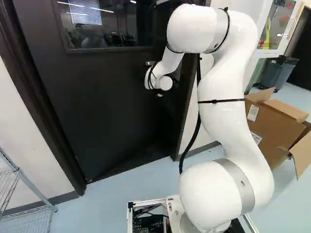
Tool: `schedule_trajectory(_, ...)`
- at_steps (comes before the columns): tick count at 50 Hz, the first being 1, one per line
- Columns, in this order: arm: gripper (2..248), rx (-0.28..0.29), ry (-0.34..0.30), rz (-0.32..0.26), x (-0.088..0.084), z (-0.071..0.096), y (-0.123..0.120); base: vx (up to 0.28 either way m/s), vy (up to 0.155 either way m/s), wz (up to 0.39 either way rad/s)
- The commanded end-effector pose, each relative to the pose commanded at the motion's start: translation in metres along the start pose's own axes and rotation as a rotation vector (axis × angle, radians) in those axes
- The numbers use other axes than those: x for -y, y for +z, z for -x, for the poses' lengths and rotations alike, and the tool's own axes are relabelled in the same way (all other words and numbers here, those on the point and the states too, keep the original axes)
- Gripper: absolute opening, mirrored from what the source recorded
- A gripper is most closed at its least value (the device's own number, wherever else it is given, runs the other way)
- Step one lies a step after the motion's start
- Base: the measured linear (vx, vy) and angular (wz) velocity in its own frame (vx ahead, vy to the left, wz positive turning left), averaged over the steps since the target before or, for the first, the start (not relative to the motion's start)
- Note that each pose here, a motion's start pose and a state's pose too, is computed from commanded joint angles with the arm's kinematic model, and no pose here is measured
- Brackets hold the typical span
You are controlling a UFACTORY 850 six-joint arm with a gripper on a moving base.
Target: Open the door and move inside
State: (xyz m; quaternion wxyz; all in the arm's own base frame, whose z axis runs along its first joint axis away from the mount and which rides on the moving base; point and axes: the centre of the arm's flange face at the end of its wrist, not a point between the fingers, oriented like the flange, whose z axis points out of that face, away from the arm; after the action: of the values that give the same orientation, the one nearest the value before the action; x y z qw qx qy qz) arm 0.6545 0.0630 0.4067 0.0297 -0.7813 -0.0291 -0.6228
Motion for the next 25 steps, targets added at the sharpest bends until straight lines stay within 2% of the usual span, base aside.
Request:
schedule_trajectory(13, 247, -0.016, 0.095, 0.081, -0.003, -0.001, 0.021, 0.0, 0.0, 0.0)
schedule_trajectory(25, 247, -0.005, 0.168, 0.143, -0.004, 0.001, 0.007, 0.0, 0.0, 0.0)
